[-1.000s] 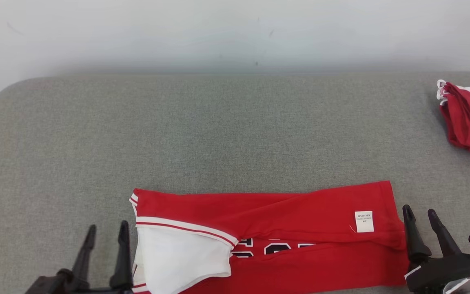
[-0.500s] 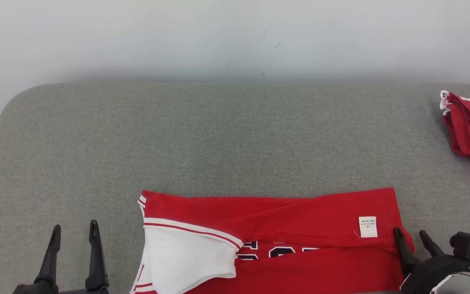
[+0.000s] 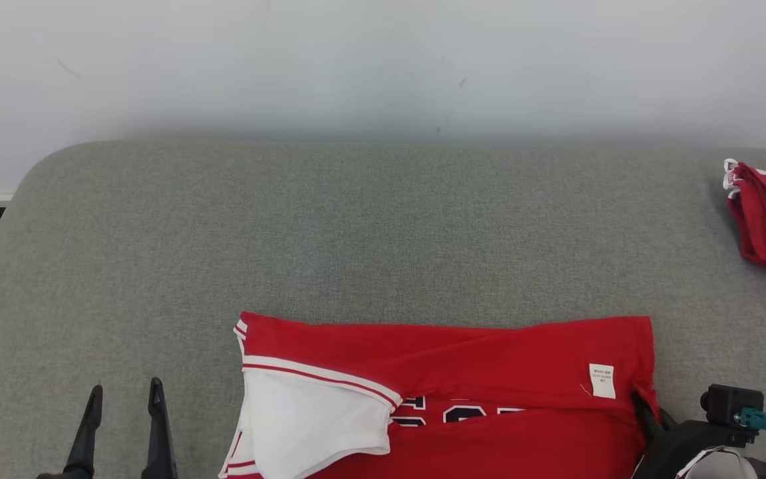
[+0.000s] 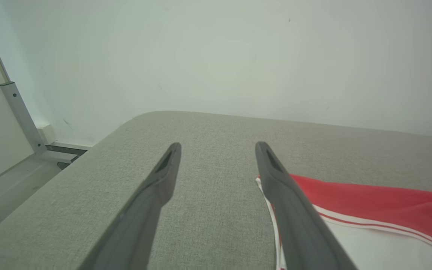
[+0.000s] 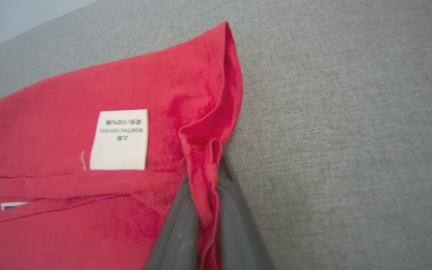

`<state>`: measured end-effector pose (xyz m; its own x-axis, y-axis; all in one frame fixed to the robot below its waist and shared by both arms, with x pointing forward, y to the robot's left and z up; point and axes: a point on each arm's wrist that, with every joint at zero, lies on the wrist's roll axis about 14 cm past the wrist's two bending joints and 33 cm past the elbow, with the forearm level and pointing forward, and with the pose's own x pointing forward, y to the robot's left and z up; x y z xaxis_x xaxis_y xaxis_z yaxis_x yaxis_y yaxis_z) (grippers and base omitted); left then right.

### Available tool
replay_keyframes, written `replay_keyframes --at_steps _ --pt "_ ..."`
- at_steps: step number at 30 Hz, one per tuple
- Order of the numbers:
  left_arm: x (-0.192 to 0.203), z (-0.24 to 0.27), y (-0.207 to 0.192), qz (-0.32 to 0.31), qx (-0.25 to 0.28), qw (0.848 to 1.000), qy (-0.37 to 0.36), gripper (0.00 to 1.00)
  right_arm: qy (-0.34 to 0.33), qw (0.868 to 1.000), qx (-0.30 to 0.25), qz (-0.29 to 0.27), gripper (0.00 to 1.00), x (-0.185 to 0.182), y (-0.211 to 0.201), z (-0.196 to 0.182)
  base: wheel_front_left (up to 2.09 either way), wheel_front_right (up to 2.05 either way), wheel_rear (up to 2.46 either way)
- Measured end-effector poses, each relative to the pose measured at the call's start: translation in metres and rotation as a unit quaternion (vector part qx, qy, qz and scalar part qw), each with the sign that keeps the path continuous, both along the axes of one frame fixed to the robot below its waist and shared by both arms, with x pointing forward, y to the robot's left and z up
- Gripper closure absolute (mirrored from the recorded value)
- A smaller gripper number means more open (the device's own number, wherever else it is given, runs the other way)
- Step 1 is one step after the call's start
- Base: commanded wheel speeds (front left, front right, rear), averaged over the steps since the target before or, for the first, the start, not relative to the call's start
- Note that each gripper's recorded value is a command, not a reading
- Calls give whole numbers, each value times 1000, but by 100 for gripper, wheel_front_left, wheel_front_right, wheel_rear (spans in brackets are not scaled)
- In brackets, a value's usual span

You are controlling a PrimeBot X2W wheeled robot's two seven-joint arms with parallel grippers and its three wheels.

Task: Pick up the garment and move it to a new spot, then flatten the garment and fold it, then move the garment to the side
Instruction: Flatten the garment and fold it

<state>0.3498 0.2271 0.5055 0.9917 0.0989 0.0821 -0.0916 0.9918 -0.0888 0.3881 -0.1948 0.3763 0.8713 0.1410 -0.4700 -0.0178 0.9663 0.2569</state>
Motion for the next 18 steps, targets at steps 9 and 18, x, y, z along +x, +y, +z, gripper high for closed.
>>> replay_keyframes --at_steps 9,18 --pt "2 -1 -6 -12 9 1000 2 0 -51 995 -46 -74 100 7 -78 28 0 0 0" --pt "7 -2 -11 -22 10 1000 3 0 -96 985 -93 -106 100 16 -127 62 0 0 0"
